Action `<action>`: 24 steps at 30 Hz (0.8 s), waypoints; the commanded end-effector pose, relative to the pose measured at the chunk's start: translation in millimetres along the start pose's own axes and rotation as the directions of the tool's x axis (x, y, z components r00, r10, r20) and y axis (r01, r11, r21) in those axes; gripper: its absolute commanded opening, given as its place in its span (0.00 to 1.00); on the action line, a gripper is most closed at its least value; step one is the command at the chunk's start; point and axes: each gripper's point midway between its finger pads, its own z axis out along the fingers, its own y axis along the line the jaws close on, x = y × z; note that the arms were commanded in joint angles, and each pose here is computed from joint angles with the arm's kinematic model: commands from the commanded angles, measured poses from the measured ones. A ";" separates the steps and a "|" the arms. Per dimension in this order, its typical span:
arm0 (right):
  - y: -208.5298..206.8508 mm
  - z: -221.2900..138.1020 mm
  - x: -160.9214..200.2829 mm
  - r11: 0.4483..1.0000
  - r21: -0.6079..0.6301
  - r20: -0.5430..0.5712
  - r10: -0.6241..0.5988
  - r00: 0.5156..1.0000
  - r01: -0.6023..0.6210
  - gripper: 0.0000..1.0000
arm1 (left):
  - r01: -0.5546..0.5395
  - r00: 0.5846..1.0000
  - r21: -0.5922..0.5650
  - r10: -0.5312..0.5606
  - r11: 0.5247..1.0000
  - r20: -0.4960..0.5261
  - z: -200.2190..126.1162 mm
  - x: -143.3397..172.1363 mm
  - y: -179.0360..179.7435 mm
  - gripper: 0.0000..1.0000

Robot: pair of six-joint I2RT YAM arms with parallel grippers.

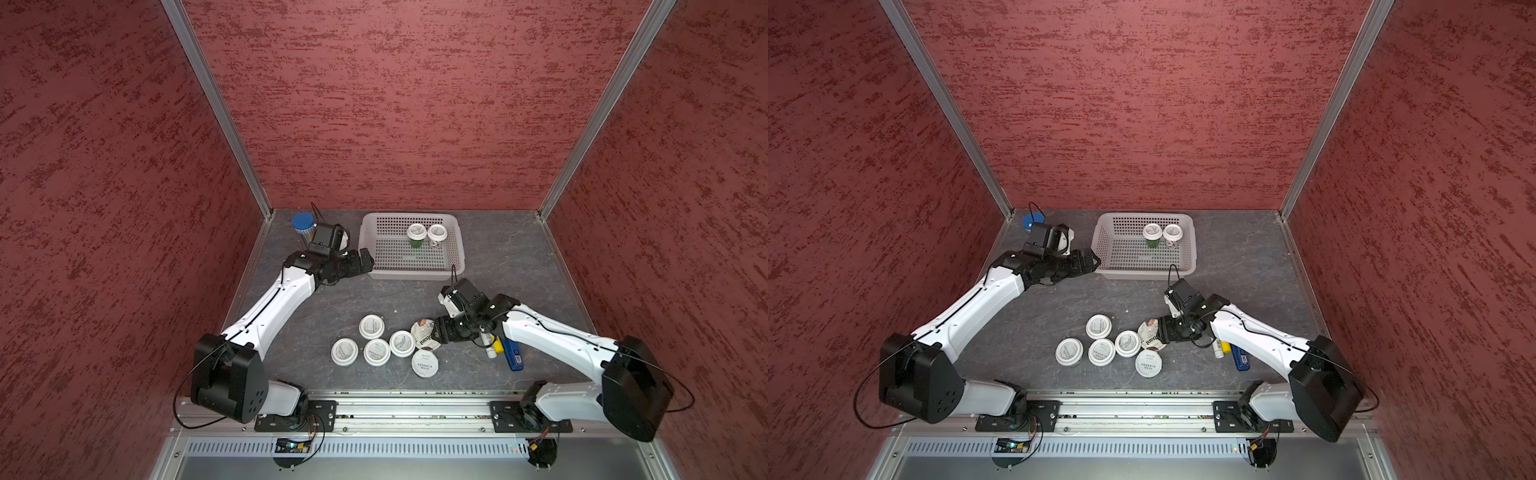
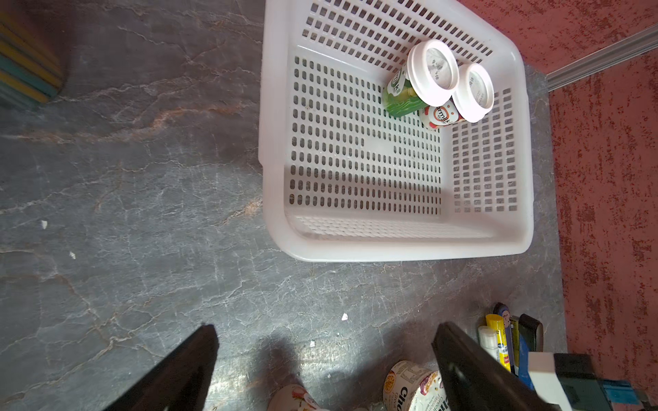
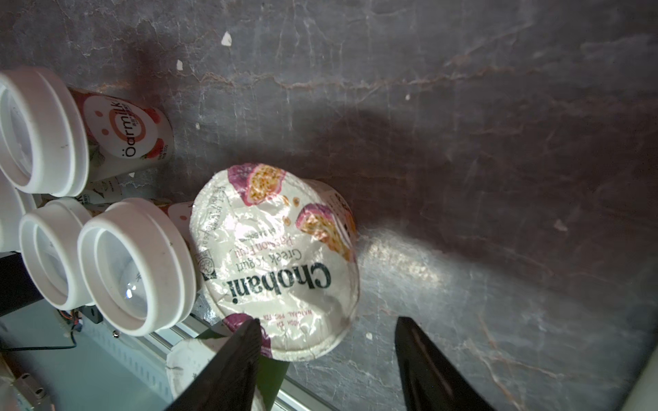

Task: Put the yogurt in the basket
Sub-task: Pick up the yogurt from the center of the board.

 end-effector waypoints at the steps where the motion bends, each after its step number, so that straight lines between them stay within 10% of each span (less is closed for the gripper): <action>1: 9.4 -3.8 -8.0 0.998 -0.057 0.034 0.015 0.999 -0.013 0.61 | -0.021 1.000 0.005 0.021 1.000 0.007 0.1 0.8 -0.4 0.99; 24: -8.5 5.9 -27.6 0.999 0.018 0.060 0.034 0.998 -0.035 0.34 | -0.032 0.999 -0.002 0.032 0.999 0.005 0.0 2.2 -1.8 0.99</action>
